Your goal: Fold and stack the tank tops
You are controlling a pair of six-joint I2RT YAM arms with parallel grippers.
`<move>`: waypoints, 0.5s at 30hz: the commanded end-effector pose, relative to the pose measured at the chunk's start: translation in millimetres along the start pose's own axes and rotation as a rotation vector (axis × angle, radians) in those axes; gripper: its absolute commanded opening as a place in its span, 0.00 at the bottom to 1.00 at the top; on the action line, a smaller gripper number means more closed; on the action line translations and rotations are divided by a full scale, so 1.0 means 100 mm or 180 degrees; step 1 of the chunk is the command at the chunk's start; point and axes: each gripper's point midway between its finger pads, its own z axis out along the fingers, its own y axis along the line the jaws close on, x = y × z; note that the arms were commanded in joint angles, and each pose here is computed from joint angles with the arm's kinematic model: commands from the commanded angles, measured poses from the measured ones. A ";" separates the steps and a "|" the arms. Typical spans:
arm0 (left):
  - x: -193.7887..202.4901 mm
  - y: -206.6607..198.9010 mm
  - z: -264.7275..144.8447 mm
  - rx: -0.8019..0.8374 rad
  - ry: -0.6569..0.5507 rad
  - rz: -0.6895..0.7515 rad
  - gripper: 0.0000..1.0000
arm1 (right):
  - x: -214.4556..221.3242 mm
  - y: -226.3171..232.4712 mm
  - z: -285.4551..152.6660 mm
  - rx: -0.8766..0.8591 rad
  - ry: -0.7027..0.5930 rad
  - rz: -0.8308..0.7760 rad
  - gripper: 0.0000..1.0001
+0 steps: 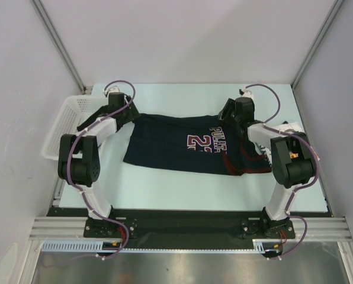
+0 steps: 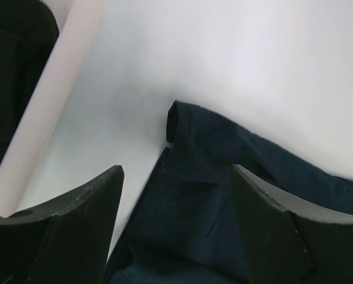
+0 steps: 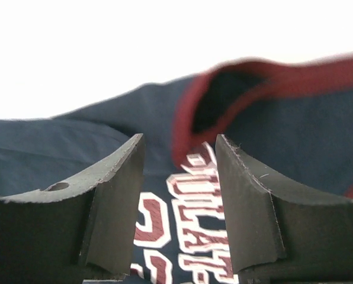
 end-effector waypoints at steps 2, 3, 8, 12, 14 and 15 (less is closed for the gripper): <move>-0.58 -0.25 -0.08 0.0109 -0.0331 0.0022 0.81 | -0.32 0.28 0.13 -0.0238 -0.0053 0.0098 0.57; -0.62 -0.27 -0.06 0.0102 -0.0319 0.0039 0.82 | -0.32 0.31 0.15 -0.0276 -0.0001 0.0108 0.57; -0.59 -0.25 0.15 -0.0117 0.0046 0.0108 0.82 | -0.27 0.24 0.27 -0.0089 0.0271 0.0209 0.56; -0.52 -0.24 0.27 -0.0167 0.0202 0.0128 0.82 | -0.16 0.13 0.27 0.0110 0.0438 0.0255 0.55; -0.47 -0.23 0.30 -0.0152 0.0252 0.0138 0.82 | -0.13 0.07 0.25 0.0169 0.0488 0.0306 0.54; -0.47 -0.24 0.30 -0.0143 0.0257 0.0147 0.81 | -0.14 0.07 0.24 0.0171 0.0482 0.0318 0.54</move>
